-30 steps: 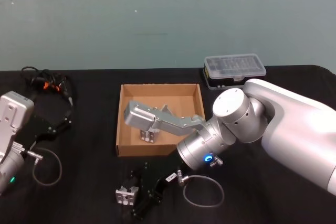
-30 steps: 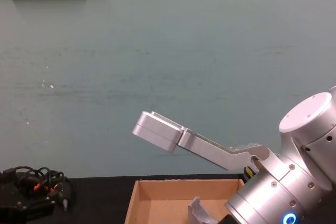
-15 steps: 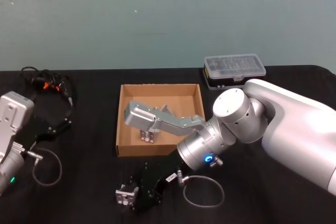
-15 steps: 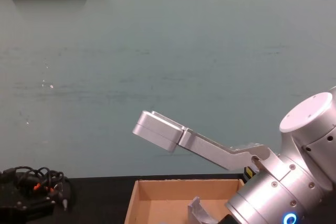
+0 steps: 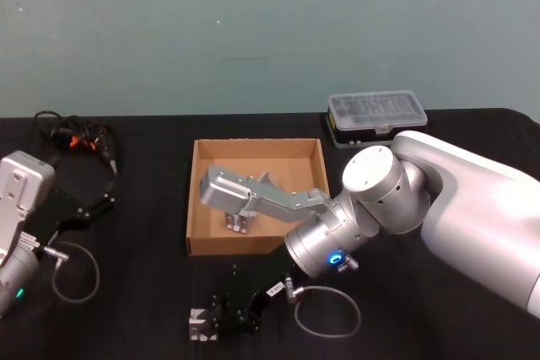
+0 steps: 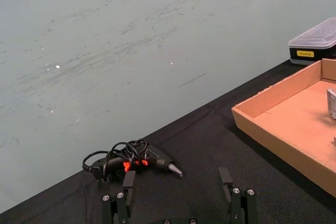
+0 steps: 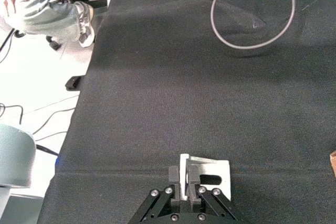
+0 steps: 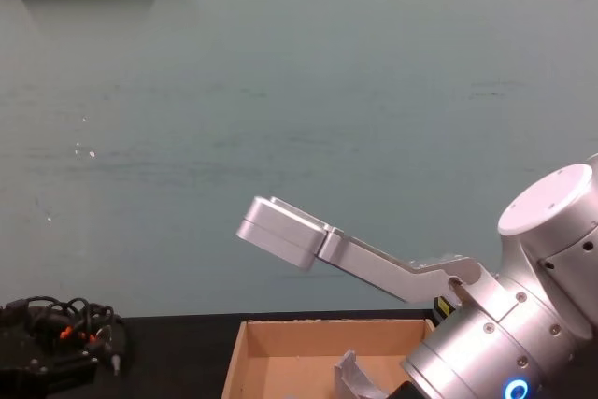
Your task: Use one hand to pick up the angle iron from the table and place it into the box.
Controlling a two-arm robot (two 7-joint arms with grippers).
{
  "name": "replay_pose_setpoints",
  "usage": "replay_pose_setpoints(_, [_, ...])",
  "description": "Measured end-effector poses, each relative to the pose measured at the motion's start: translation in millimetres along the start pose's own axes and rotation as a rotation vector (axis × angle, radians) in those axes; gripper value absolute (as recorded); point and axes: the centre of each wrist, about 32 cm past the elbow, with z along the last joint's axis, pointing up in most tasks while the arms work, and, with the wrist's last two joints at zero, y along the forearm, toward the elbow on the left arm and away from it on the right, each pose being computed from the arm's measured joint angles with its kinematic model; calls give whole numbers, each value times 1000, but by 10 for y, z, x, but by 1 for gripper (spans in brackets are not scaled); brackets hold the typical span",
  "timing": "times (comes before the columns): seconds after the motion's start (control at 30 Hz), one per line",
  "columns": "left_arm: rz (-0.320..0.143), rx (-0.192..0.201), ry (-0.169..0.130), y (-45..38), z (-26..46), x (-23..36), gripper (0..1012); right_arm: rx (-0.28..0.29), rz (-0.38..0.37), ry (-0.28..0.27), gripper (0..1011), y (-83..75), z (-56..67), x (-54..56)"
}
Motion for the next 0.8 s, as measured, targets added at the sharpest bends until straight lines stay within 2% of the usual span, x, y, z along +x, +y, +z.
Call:
replay_pose_setpoints(0.1, [0, 0, 0, 0, 0, 0, 1000, 1, 0, -1, 82, 0, 2, 0])
replay_pose_setpoints(0.53, [0, 0, 0, 0, 0, 0, 1000, 2, 0, -2, 79, 0, 0, -1])
replay_pose_setpoints(0.67, [0, 0, 0, 0, 0, 0, 1000, 44, 5, -43, 79, -41, -1, -25])
replay_pose_setpoints(0.8, [0, 0, 0, 0, 0, 0, 1000, 81, 2, -57, 79, -81, 1, -35])
